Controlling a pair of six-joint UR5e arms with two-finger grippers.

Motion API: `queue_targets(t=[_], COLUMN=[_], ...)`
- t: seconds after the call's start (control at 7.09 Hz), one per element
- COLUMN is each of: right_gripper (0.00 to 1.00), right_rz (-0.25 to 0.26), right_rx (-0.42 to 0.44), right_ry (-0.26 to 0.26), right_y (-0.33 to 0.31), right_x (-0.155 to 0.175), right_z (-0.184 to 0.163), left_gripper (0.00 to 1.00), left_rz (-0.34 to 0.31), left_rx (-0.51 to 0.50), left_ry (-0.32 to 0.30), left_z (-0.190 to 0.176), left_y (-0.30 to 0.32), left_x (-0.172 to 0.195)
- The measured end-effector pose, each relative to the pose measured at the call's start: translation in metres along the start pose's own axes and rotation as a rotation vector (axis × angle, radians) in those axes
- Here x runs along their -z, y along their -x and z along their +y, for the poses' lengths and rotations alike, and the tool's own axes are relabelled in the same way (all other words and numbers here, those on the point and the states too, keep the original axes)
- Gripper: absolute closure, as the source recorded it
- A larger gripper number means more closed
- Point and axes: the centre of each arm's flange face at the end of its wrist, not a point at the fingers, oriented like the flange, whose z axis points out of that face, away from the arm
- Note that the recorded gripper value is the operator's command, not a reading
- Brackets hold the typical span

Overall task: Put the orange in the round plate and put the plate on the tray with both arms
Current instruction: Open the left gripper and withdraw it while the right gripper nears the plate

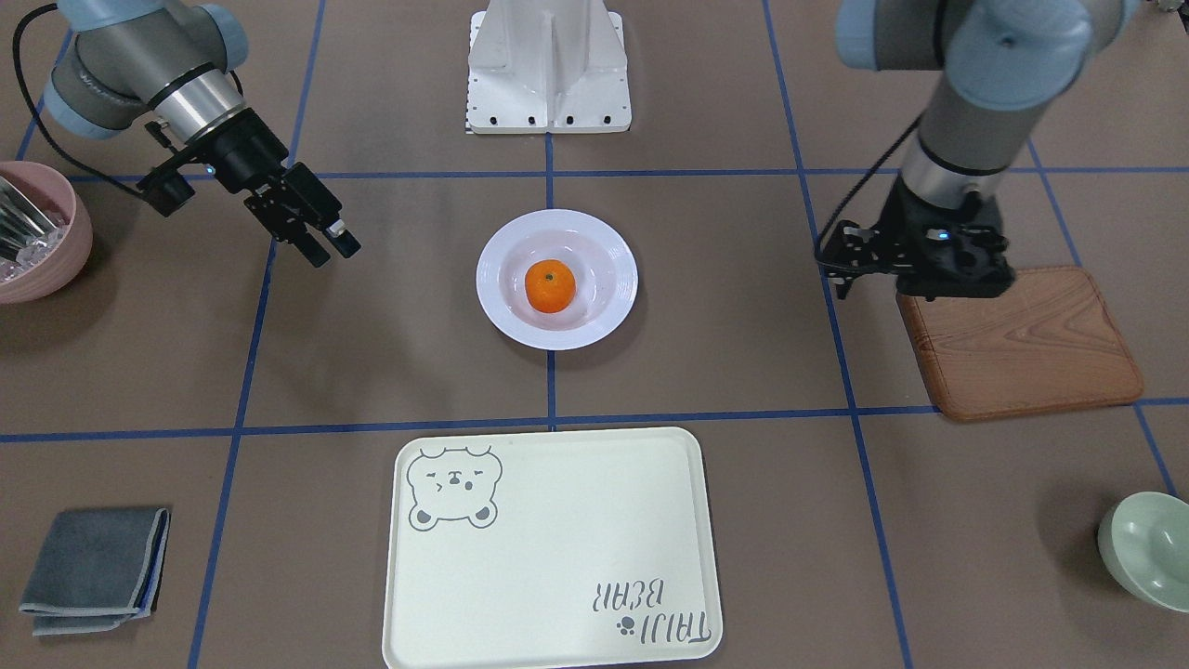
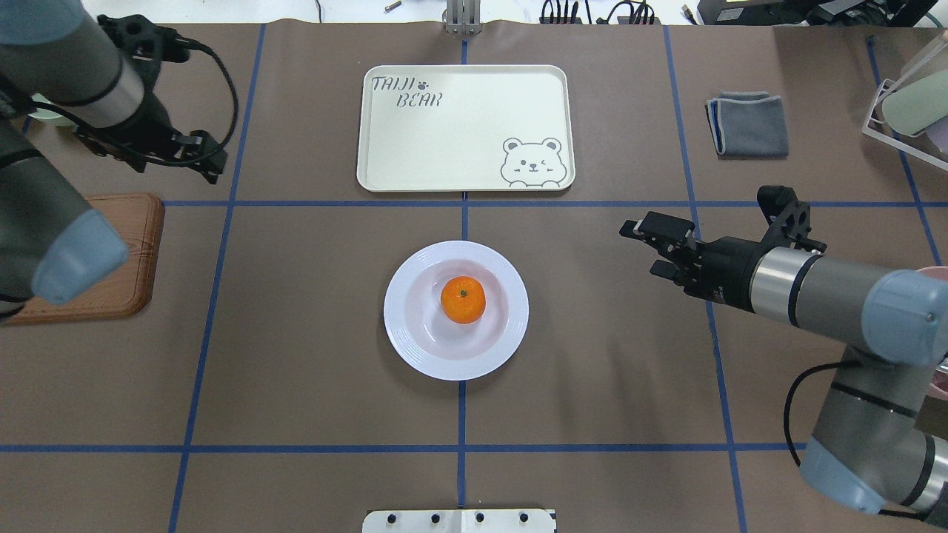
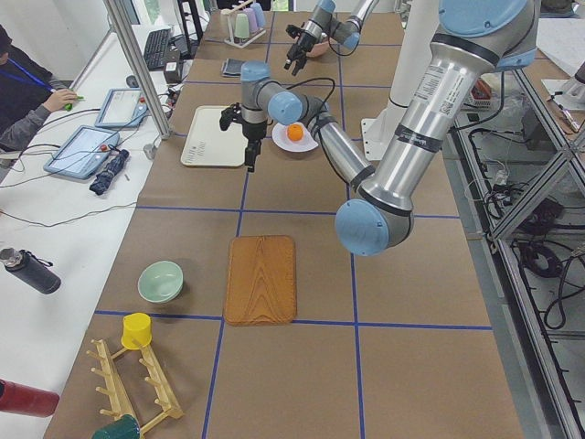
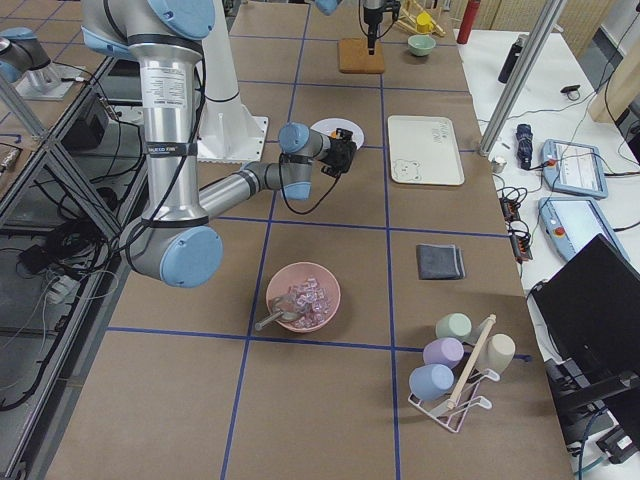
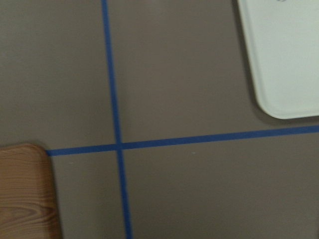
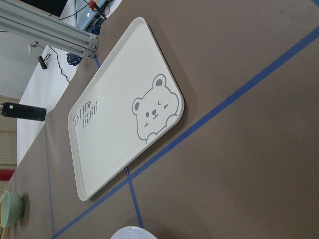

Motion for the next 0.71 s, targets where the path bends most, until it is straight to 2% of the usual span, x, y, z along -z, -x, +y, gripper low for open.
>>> queue_targets(t=[0.28, 0.42, 0.71], right_gripper=[0.0, 0.0, 0.0], right_rz=[-0.015, -0.019, -0.023], right_rx=[-0.002, -0.013, -0.074], right_ry=[-0.034, -0.049, -0.082], right_y=[-0.013, -0.019, -0.036], right_x=[-0.006, -0.008, -0.009], right_z=[0.046, 0.065, 0.102], left_gripper=[0.02, 0.02, 0.02], left_rz=[-0.028, -0.005, 0.034], left_rx=[-0.09, -0.116, -0.087], left_ry=[0.021, 0.036, 0.053], left_z=[0.001, 0.007, 0.044], left_y=[0.146, 0.231, 0.385], left_x=[0.011, 0.019, 0.022])
